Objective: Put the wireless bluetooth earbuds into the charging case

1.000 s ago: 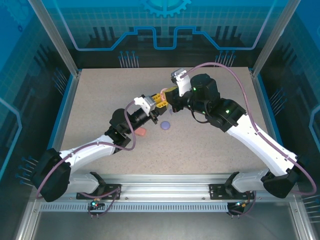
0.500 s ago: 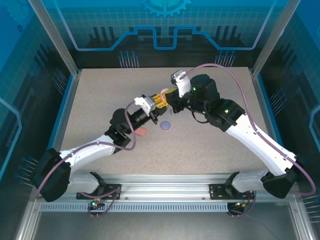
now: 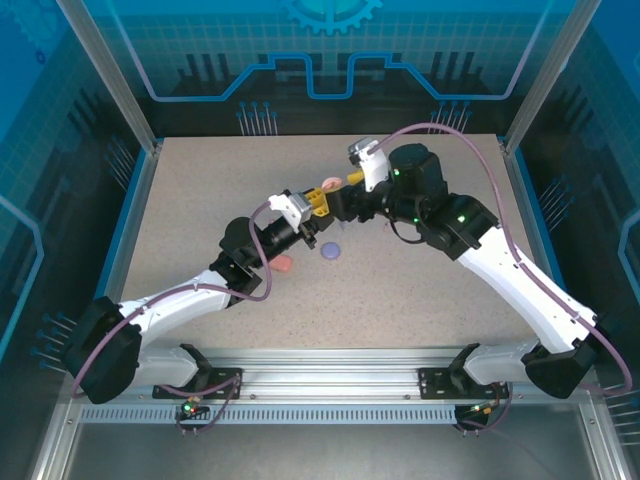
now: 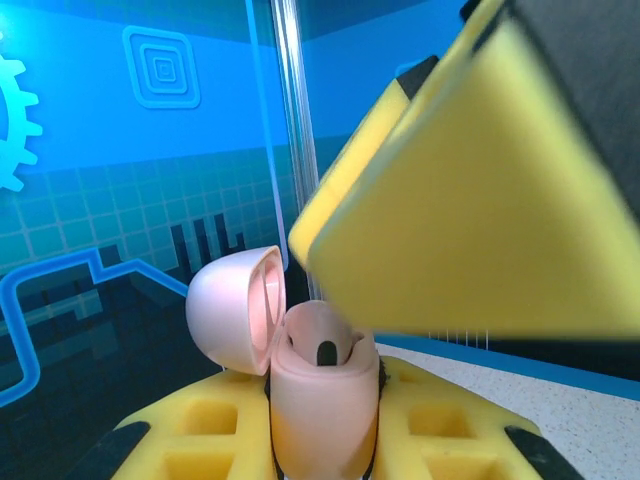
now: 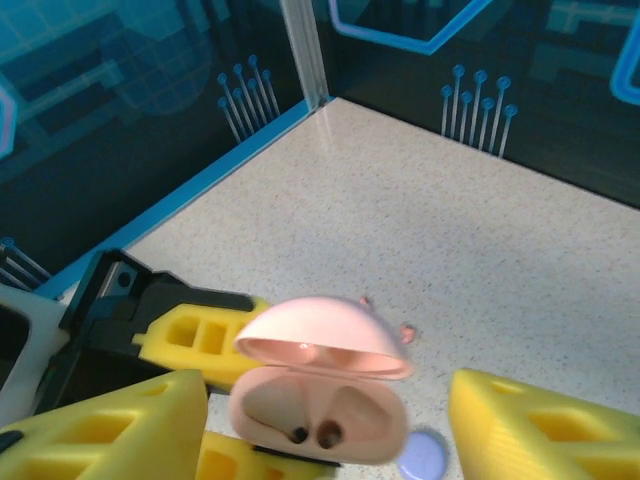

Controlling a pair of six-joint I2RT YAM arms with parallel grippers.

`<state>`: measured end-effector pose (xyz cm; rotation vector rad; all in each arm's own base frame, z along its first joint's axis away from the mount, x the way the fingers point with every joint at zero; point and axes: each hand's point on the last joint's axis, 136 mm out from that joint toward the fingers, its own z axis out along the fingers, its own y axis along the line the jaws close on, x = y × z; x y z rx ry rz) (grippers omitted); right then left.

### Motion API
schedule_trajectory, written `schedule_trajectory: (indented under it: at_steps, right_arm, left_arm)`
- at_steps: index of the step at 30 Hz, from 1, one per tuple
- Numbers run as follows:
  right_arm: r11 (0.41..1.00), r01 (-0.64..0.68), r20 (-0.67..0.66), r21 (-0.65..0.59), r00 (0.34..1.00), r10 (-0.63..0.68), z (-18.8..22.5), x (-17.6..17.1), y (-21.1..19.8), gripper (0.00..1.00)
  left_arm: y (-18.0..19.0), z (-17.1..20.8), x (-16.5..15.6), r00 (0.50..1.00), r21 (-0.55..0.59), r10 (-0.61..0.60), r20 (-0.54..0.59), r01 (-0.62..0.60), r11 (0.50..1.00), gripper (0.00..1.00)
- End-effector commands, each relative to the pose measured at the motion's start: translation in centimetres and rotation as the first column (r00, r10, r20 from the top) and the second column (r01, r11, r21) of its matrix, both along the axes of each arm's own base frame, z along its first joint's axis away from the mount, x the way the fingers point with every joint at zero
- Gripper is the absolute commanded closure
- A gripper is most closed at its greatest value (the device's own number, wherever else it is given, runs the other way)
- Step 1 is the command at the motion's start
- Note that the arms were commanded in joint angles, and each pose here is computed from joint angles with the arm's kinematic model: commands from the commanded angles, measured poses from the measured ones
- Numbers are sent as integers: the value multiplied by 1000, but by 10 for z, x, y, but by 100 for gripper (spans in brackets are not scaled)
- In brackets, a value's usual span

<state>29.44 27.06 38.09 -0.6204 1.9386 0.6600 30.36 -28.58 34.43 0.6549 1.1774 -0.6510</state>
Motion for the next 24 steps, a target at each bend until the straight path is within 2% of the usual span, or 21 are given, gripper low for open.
schedule_trajectory:
  at_steps: [1, 5, 8, 11, 13, 15, 19, 21, 24]
  right_arm:
    - [987, 48, 33, 153, 998, -53, 58, -10, -27, 29]
    - [950, 194, -21, 245, 981, -195, 74, 1, -65, 23]
    - [889, 396, -156, 230, 917, -368, 49, 23, -103, 22]
    - [796, 592, -340, 126, 779, -526, -4, 48, -136, 22]
    - [759, 650, -423, 38, 698, -577, -40, 63, -146, 22]
    - [710, 701, -501, -69, 591, -632, -81, 77, -152, 22]
    - [642, 730, -589, -232, 420, -691, -153, 105, -156, 27]
    - [592, 734, -619, -333, 303, -724, -190, 115, -160, 28]
    - [554, 717, -667, -423, 168, -726, -234, 127, -157, 33]
  left_arm:
    - [2, 22, -1, 999, -57, 9, 40, -7, 998, 100]
    - [5, 19, 1, 999, -62, 27, 37, -24, 998, 100]
    - [8, 17, 3, 998, -63, 51, 37, -48, 997, 100]
    - [12, 16, 5, 996, -70, 78, 41, -75, 995, 100]
    - [13, 16, 6, 995, -69, 87, 45, -84, 994, 100]
    - [13, 17, 7, 995, -70, 92, 49, -89, 994, 100]
    - [14, 21, 8, 992, -79, 104, 65, -99, 992, 100]
    - [15, 23, 9, 992, -87, 107, 66, -101, 991, 100]
    - [15, 27, 8, 991, -95, 107, 74, -100, 990, 100]
